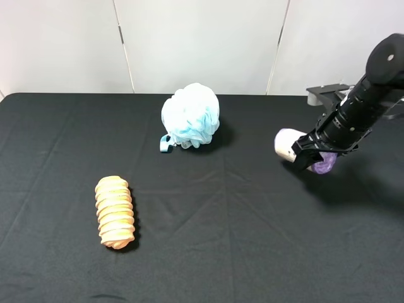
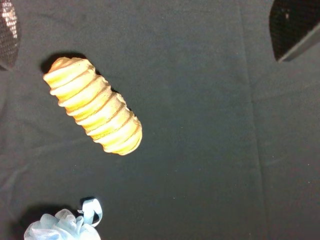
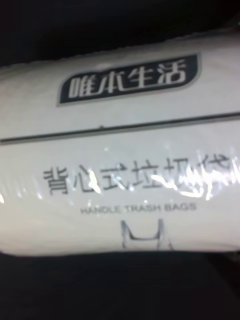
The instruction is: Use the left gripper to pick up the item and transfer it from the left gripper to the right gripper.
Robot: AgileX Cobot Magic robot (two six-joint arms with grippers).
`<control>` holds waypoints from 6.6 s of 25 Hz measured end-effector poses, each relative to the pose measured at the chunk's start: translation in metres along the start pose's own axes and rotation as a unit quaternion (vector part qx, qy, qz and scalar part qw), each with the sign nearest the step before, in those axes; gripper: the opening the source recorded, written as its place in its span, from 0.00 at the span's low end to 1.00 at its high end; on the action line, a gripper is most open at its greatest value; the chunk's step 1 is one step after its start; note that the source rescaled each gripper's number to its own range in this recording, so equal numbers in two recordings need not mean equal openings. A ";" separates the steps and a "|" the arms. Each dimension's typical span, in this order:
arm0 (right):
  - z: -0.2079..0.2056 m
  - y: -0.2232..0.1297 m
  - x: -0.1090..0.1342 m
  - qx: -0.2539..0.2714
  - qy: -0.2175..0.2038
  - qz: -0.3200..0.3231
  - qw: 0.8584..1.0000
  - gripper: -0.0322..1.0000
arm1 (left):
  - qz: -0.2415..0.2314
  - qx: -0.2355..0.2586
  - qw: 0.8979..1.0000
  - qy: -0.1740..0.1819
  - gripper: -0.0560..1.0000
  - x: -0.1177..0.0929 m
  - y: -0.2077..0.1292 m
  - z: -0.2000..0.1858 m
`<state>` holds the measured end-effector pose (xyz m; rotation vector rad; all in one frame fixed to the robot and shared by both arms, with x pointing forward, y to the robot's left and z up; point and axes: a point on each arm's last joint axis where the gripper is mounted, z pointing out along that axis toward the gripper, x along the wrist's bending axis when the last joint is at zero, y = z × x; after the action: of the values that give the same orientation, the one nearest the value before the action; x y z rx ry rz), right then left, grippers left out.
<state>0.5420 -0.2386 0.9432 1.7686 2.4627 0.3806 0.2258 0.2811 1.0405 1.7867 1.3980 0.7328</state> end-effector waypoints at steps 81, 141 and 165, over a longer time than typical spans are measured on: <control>-0.182 -0.158 0.046 -0.196 -0.019 0.014 0.980 0.99 | 0.000 0.000 1.000 0.000 1.00 0.000 0.000 0.000; -0.182 -0.271 0.055 -0.429 -0.149 0.110 0.884 1.00 | -0.023 -0.001 0.999 0.033 1.00 -0.001 0.001 0.001; -0.182 -0.271 0.055 -0.429 -0.149 0.110 0.884 1.00 | -0.028 0.006 0.997 0.076 1.00 0.004 0.000 0.002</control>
<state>0.2354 -0.2961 1.0552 1.5245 1.4947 0.9499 0.2282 0.2842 1.0398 1.7248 1.5476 0.8463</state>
